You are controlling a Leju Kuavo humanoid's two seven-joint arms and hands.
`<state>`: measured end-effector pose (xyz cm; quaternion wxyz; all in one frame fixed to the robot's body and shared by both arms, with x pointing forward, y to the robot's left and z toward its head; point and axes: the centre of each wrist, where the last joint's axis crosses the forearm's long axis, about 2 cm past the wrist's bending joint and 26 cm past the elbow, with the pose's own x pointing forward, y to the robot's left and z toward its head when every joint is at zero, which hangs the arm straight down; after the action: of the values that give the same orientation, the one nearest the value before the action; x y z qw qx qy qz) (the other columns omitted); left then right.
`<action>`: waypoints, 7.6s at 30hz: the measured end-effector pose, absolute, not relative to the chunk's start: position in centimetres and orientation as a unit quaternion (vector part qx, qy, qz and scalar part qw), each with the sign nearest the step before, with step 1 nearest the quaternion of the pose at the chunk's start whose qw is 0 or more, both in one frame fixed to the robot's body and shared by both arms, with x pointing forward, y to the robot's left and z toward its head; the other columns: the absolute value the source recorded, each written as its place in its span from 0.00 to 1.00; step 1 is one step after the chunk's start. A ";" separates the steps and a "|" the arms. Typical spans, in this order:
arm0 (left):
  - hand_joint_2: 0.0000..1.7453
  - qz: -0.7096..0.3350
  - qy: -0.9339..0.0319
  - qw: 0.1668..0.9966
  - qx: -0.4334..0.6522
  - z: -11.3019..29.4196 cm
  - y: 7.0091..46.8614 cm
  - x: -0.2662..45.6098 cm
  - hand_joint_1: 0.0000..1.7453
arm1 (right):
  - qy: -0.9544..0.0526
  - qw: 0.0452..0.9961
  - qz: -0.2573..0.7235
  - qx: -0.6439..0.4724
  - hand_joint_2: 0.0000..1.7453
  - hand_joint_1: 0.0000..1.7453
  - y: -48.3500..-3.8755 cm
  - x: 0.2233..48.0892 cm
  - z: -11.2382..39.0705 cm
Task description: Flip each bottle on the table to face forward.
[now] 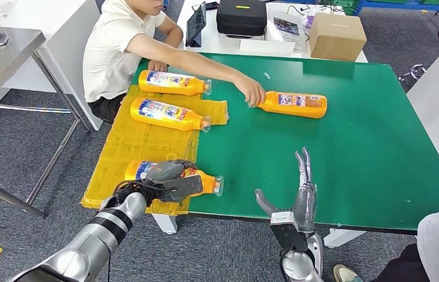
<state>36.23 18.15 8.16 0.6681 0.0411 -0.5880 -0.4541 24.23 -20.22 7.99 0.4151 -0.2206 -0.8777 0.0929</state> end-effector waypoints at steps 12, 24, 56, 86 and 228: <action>1.00 -0.385 -0.625 0.665 -0.139 7.8 19.1 35.6 0.00 | -0.880 0.415 0.094 -0.210 1.00 0.00 -20.2 24.8 8.1; 1.00 -0.410 -0.638 0.643 -0.111 8.3 19.2 35.3 0.00 | -0.882 0.407 0.109 -0.212 1.00 0.00 -20.2 24.8 8.1; 1.00 -0.123 -0.859 0.495 -0.043 14.3 8.6 23.7 0.00 | -0.706 0.394 0.359 -0.466 1.00 0.00 -30.0 21.8 4.5; 1.00 -0.171 -0.823 0.514 -0.172 14.9 4.0 22.8 0.00 | -0.636 0.464 0.448 -0.425 1.00 0.00 -31.5 30.7 2.1; 1.00 0.300 -0.661 0.583 -0.365 13.1 11.9 23.7 1.00 | -0.839 0.470 0.272 0.038 1.00 0.00 -12.4 21.9 5.2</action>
<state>23.74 11.95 13.13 0.5832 -0.3652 -0.6607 0.2999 21.94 -12.42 5.20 0.4703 0.0375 -0.8389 0.2715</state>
